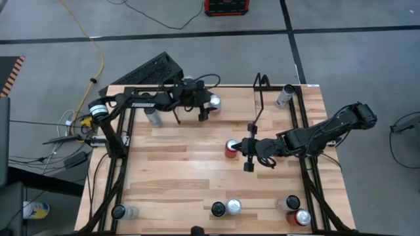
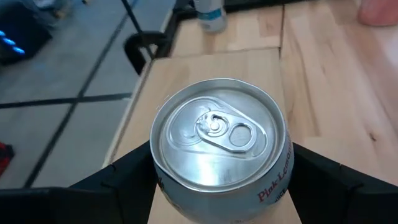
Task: Place canned beverage on shelf
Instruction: Put the top left pink white soda can on the shelf
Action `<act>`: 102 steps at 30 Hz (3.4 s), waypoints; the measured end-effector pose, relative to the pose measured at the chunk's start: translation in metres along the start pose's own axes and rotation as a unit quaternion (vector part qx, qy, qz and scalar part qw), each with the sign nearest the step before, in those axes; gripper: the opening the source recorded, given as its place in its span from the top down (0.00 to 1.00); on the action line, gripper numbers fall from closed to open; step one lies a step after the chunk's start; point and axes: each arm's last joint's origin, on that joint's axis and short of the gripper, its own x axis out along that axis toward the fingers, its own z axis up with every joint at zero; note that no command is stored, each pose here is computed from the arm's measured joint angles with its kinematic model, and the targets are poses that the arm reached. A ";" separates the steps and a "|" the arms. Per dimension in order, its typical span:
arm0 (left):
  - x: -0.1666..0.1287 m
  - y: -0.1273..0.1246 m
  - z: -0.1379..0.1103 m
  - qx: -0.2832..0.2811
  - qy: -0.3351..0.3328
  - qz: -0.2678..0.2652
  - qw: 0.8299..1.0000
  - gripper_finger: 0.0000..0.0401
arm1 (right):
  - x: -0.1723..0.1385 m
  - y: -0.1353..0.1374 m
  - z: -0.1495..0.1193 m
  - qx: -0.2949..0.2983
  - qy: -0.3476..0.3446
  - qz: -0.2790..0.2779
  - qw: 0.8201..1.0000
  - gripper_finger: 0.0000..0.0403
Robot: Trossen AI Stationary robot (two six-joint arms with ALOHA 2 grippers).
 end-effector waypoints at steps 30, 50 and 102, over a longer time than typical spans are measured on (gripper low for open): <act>-0.001 0.001 0.001 -0.002 0.012 -0.004 1.000 0.19 | 0.000 -0.001 -0.001 0.010 0.003 -0.002 1.000 0.93; -0.079 0.007 0.049 -0.005 0.008 0.046 0.999 0.08 | 0.013 -0.033 0.009 0.037 -0.029 -0.055 0.997 0.93; -0.244 -0.089 -0.057 -0.122 -0.156 -0.030 0.980 0.08 | 0.140 -0.222 0.027 0.066 0.067 -0.017 0.995 0.21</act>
